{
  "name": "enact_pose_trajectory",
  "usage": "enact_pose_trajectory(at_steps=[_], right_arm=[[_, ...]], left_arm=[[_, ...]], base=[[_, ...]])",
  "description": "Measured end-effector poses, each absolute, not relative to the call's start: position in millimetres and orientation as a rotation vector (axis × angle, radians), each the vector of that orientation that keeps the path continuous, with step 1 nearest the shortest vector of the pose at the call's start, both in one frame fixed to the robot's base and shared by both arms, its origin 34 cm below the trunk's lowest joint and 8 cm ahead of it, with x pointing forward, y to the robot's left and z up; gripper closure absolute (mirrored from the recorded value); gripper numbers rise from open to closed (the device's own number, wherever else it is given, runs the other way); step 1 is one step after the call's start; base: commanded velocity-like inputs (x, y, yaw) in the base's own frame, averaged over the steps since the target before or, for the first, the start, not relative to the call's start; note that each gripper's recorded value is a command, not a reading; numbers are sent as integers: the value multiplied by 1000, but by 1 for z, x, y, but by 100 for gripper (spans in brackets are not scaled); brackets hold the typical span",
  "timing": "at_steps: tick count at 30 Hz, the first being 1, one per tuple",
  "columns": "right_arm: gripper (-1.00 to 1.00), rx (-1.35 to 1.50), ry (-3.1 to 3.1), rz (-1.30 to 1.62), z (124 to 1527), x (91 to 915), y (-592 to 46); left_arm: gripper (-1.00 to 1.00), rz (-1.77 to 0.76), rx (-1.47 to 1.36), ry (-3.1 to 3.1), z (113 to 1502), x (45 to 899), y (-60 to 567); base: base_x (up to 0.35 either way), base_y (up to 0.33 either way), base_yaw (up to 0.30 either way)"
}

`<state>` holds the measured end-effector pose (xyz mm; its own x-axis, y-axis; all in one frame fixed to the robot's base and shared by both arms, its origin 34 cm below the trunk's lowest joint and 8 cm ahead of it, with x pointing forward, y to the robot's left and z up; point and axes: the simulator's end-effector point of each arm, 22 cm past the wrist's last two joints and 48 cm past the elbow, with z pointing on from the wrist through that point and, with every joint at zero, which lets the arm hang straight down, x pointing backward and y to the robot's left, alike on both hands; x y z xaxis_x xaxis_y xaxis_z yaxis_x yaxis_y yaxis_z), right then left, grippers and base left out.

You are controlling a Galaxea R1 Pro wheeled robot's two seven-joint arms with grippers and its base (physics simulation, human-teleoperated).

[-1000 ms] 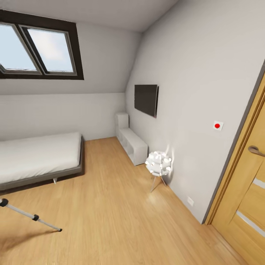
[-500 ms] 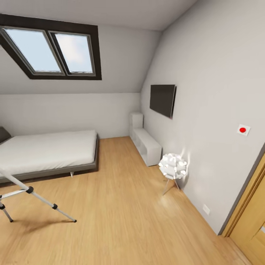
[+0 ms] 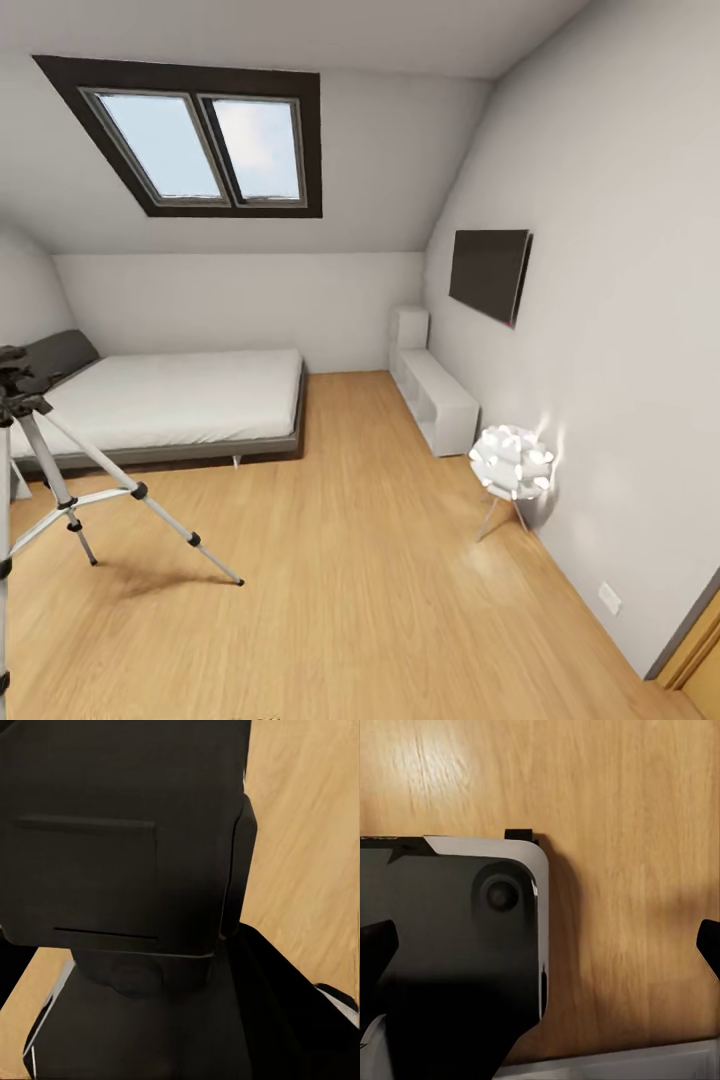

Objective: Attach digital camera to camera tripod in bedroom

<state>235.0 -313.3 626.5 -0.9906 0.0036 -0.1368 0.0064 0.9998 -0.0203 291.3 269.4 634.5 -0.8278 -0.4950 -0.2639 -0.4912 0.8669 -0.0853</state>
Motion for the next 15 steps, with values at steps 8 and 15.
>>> enact_pose_trajectory(at_steps=[8, 15], right_arm=[[-100, 6, 3004, -30, 626, 235, -313], [-100, -51, 3006, -36, 626, 235, -312]], left_arm=[[100, -19, -825, 2741, 634, 290, 272], [100, -13, -834, 2738, 634, 290, 275]], base=[[0, 0, 274], [0, 0, 276]])
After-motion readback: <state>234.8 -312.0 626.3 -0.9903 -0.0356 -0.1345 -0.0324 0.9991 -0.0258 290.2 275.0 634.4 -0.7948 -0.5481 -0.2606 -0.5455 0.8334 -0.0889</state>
